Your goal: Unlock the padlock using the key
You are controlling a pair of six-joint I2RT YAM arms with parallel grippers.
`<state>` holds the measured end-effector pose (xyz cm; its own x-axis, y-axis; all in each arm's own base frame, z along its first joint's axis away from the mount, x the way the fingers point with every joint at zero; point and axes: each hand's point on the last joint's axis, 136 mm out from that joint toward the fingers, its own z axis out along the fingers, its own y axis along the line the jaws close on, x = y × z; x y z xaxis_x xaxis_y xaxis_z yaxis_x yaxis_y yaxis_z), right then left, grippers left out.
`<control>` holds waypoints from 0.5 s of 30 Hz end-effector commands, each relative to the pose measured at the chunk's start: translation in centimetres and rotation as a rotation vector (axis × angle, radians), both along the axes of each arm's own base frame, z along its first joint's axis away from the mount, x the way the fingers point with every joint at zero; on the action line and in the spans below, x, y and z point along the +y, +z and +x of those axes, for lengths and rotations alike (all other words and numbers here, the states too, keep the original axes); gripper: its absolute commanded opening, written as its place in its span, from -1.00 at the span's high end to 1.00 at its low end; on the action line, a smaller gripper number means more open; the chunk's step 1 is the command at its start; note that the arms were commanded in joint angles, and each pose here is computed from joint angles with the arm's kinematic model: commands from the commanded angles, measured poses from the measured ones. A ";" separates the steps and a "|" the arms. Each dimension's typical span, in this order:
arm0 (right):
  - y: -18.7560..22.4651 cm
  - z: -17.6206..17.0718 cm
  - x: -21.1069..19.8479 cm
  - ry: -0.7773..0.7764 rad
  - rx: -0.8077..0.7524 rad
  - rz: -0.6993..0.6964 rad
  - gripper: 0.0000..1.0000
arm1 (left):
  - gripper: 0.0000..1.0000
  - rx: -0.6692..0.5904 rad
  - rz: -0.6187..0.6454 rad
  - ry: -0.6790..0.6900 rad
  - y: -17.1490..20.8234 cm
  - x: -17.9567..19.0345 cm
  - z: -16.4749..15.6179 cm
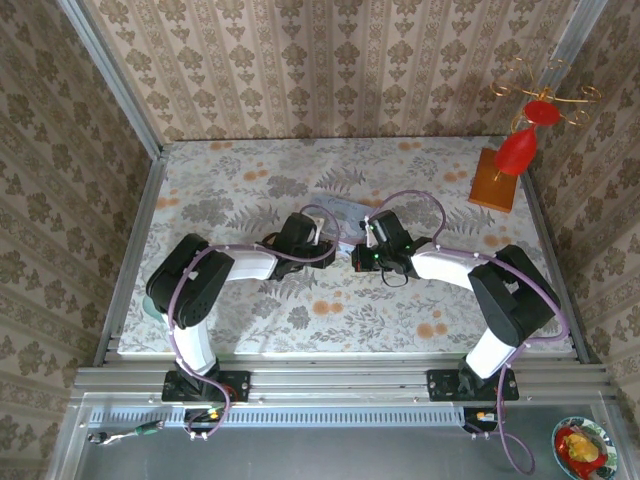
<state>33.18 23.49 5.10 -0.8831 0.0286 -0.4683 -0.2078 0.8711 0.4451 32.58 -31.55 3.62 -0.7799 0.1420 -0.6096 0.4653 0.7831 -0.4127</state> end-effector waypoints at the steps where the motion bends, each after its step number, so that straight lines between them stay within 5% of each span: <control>1: 0.4 0.9 0.2 0.010 -0.019 0.016 1.00 | 0.56 0.006 -0.027 -0.003 0.1 -0.4 -0.1; 15: 0.8 2.8 -0.3 0.012 -0.041 0.007 1.00 | 0.85 0.155 -0.158 -0.048 2.8 -1.4 -3.3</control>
